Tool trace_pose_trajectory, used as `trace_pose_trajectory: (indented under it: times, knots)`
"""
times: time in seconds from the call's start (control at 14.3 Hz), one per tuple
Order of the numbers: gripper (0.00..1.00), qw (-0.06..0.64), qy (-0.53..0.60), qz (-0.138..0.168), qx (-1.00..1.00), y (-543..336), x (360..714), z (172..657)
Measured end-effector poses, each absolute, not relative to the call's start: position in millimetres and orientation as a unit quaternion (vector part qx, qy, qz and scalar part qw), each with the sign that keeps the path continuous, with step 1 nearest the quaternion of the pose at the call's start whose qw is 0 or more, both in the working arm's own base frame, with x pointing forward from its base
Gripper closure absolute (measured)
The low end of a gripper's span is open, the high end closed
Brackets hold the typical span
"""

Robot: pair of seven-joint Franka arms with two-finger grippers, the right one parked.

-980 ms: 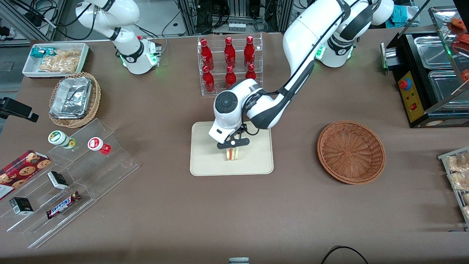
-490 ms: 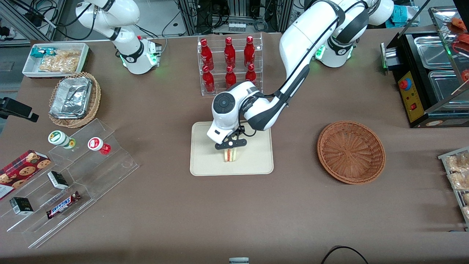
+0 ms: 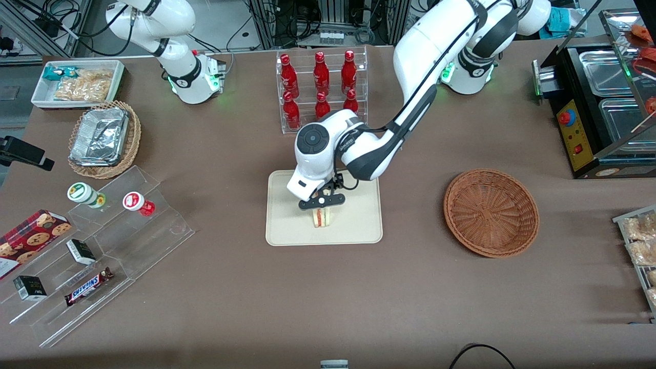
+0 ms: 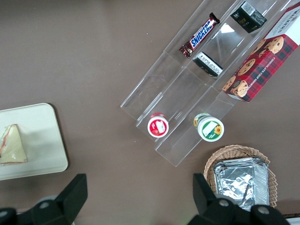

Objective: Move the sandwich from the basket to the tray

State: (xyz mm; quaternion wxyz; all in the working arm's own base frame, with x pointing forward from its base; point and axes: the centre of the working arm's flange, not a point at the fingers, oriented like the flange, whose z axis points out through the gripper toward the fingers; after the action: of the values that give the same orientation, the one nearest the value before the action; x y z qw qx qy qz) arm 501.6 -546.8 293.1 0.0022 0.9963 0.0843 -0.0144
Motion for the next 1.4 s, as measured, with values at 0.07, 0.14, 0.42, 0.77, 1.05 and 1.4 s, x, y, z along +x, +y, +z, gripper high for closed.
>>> trace_pose_trajectory:
  times: [0.07,0.14,0.42,0.77,1.05,1.4]
  knots:
    - [0.00,-0.005,0.087,-0.012,0.996,-540,505,309]
    - [0.00,-0.013,0.095,-0.010,0.995,-530,510,326]
    - [0.00,-0.052,0.139,-0.018,0.989,-448,554,359]
    - [0.00,-0.066,0.114,-0.046,0.990,-338,576,372]
    - [0.00,-0.050,0.075,-0.061,0.994,-265,563,406]
    - [0.00,-0.038,0.032,-0.090,0.995,-176,544,455]
